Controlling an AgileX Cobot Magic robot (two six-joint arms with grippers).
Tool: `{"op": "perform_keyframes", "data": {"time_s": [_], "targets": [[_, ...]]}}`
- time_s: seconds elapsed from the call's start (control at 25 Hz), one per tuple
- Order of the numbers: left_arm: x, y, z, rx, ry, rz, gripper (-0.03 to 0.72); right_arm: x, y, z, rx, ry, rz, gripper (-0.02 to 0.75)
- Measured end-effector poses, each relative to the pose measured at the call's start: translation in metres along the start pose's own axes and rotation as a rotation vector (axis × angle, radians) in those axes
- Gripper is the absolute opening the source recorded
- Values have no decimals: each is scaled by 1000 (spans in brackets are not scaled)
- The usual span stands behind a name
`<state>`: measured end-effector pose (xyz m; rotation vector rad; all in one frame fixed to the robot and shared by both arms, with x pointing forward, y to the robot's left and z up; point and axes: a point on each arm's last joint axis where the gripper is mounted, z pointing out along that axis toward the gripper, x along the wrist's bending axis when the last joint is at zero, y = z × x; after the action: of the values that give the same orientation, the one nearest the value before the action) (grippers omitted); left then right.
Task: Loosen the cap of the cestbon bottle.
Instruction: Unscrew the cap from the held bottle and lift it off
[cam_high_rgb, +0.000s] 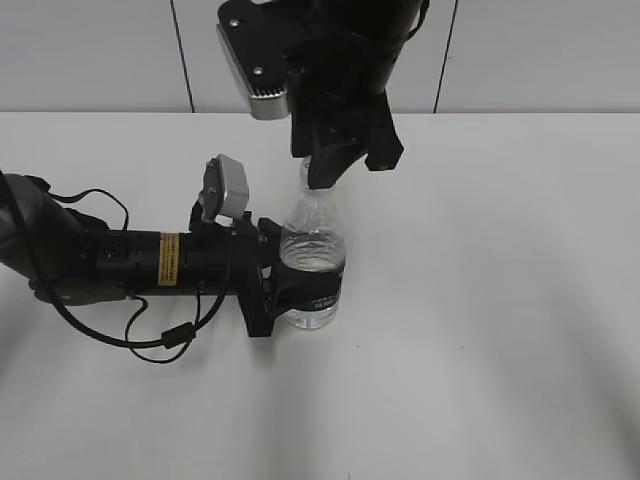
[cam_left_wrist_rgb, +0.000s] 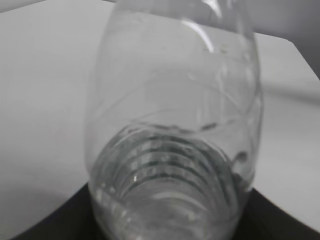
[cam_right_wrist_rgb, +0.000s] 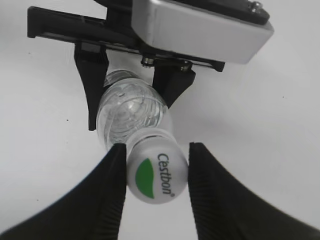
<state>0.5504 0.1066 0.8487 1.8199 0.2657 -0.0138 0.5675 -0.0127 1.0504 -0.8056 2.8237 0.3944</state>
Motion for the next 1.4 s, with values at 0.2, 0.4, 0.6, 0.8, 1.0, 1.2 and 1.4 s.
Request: {"op": "perform_keyframes", "data": {"time_s": [0.2,0.4,0.6,0.8,1.0,1.2,1.4], "targets": [[-1,-1,0,8,-9,5,370,1,2,1,-21,7,-54,297],[-1,-1,-1,14,-18,12,365,1,3,2,-37,12,-124,296],[-1,-1,-1,15,-20,13,366,1,3,2,-38,11,-175,296],[-1,-1,-1,16,-21,16,366,1,3,2,-37,11,-197,296],[-1,-1,-1,20,-27,21,366,1,3,2,-35,12,-244,296],[-1,-1,-1,23,-29,24,363,1,3,2,-40,13,-342,296],[-1,-1,-1,24,-31,25,363,1,4,2,-46,12,-409,296]]}}
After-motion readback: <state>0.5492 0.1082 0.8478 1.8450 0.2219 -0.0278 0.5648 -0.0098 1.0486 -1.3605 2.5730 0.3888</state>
